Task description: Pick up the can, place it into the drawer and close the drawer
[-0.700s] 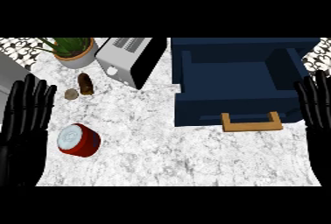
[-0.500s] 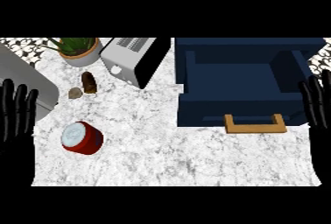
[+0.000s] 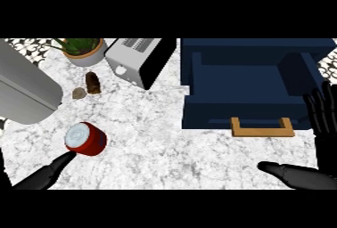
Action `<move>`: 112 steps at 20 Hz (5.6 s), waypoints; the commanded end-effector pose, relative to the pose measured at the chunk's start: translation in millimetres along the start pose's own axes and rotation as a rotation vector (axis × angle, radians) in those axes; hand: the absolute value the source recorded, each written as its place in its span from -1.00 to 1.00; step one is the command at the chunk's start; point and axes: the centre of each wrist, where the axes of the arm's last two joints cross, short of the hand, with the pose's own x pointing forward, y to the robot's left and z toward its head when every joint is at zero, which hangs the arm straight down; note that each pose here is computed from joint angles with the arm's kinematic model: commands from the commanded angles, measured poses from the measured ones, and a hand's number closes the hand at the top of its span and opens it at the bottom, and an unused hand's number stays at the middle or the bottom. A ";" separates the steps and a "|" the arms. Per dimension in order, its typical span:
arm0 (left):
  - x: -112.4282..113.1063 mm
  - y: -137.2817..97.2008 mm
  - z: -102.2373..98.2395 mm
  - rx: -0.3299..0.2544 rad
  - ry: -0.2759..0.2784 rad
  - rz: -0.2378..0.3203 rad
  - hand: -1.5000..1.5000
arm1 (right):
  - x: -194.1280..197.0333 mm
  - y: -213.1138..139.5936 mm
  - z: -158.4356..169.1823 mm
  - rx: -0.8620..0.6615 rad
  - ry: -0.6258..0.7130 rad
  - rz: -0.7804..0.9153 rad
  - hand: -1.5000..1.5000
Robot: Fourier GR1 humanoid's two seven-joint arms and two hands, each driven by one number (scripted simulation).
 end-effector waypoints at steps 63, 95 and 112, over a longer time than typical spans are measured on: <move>-232.0 -7.3 -13.7 0.211 0.266 -0.051 -1.00 | 24.7 -35.8 31.2 -0.032 0.015 0.034 -1.00; -215.5 -111.9 -79.2 -0.577 0.171 0.158 1.00 | 37.0 -41.5 14.9 -0.050 -0.029 0.047 -1.00; -71.8 -235.9 -105.4 -0.832 0.083 0.171 1.00 | 49.2 -47.0 10.3 -0.073 -0.026 0.095 -1.00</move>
